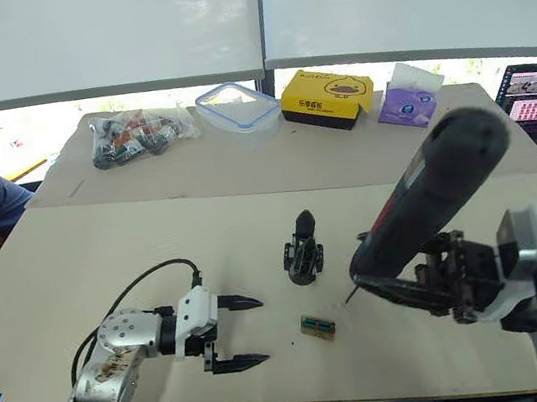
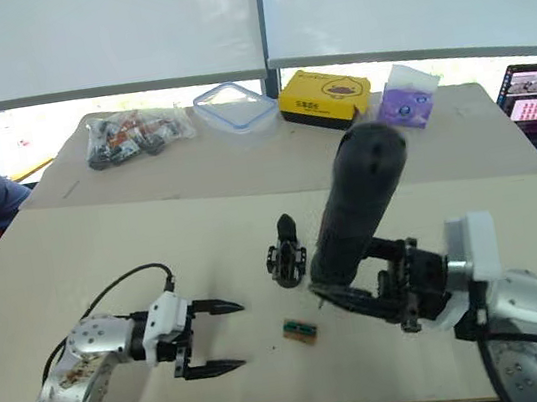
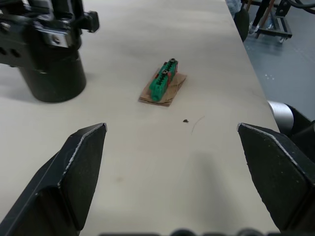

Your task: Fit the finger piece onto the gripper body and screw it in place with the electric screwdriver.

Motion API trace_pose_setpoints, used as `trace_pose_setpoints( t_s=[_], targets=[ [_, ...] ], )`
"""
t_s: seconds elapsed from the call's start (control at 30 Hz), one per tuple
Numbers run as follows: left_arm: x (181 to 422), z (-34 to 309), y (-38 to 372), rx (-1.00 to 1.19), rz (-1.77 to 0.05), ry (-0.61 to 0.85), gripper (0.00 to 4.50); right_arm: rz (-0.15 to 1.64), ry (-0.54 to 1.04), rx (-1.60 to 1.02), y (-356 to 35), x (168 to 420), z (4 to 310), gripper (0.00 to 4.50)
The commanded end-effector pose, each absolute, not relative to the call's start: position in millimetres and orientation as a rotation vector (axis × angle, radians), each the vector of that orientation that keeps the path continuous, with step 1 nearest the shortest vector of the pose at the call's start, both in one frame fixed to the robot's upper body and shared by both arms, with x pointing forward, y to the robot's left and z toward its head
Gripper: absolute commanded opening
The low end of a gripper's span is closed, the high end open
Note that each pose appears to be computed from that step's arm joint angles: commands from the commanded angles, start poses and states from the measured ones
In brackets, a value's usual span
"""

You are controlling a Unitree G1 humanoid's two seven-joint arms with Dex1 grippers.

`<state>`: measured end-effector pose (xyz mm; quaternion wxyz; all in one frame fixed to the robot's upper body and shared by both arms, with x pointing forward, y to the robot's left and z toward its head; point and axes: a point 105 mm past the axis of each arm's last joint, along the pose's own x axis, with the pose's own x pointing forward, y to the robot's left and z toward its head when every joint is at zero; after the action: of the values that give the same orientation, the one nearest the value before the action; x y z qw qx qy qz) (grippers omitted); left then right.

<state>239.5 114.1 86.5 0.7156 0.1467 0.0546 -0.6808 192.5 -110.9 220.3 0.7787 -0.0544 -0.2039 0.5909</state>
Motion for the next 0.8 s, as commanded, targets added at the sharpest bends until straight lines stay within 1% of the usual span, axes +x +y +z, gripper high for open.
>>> trace_pose_setpoints(
  t_s=[0.03, 0.17, 0.33, 0.63, 0.8],
  targets=[
    [242, 81, 103, 0.357, -1.520, 0.101, 4.50, 1.312, -0.498, -0.138, -107, 190, 219, 1.93],
    [249, 72, 88, 0.335, -1.504, 0.095, 4.50, 1.343, -0.486, -0.149, -109, 189, 211, 1.93],
    [248, 65, 75, 0.336, -1.530, 0.095, 4.50, 1.350, -0.427, -0.159, -113, 191, 199, 1.93],
    [247, 56, 53, 0.343, -1.564, 0.104, 4.50, 1.356, -0.423, -0.152, -106, 194, 195, 1.93],
    [248, 49, 50, 0.349, -1.566, 0.126, 4.50, 1.358, -0.416, -0.168, -101, 198, 193, 1.93]
  ],
)
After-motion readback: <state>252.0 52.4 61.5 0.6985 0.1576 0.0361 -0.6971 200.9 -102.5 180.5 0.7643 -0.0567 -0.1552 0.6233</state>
